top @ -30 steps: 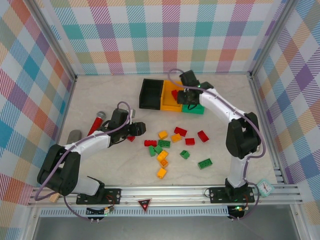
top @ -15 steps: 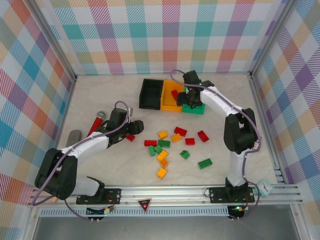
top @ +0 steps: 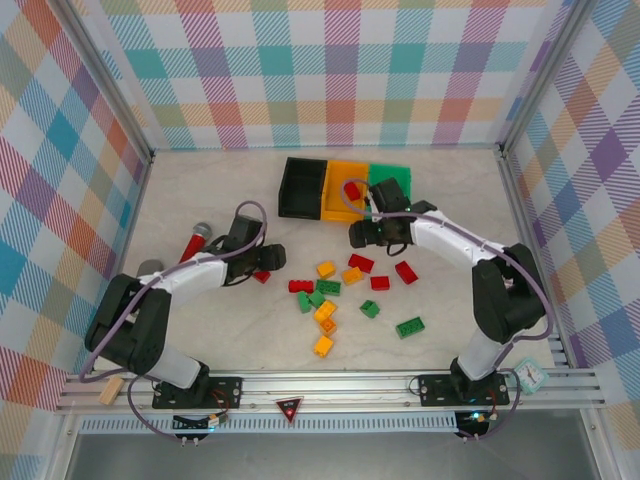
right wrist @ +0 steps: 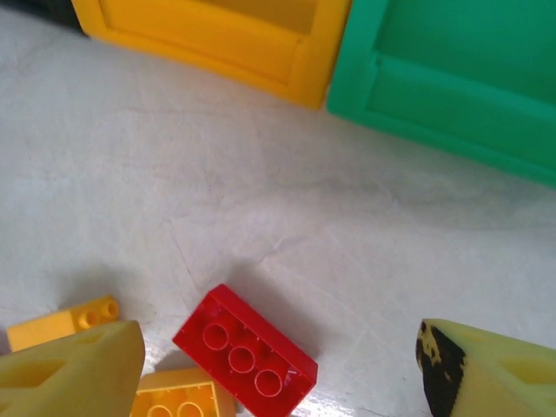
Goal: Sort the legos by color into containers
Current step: Pick up the lego from the center of the table.
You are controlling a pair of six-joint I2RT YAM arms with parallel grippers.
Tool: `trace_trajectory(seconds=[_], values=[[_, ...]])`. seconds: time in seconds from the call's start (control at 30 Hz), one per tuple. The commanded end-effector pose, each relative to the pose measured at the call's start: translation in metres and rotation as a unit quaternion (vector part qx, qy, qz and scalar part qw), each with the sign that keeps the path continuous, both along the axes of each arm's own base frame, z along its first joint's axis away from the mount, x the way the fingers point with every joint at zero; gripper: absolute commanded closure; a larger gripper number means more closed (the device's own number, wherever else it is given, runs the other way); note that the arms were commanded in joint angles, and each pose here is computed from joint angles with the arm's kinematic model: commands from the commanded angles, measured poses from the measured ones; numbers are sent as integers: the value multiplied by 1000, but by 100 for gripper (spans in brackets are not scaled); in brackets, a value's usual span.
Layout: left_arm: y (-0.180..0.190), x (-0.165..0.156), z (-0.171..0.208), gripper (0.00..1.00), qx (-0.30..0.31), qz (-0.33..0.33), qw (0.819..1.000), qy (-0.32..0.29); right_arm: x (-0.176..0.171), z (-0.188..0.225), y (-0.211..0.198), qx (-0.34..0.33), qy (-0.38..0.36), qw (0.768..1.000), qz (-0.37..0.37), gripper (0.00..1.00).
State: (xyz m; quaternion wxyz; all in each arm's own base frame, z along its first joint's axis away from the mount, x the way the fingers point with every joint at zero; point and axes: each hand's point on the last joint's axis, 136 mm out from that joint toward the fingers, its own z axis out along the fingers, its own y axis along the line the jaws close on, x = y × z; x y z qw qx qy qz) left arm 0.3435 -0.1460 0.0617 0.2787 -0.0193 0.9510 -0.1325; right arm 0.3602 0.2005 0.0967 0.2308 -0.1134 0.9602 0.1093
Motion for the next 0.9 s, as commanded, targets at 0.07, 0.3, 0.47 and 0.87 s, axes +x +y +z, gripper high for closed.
trace_trajectory(seconds=[0.07,0.3,0.47,0.87], values=[[2,12,7,35,21,1,1000,14,4,3,-6,-15,-56,998,19,18],[8,11,3,35,49,18,996,70,-1,4,-15,-2,-111,994,7,19],[11,12,-6,35,80,19,990,118,-5,10,-24,8,-145,989,-15,18],[14,14,-19,42,113,42,979,166,-17,21,-36,34,-175,983,-47,18]])
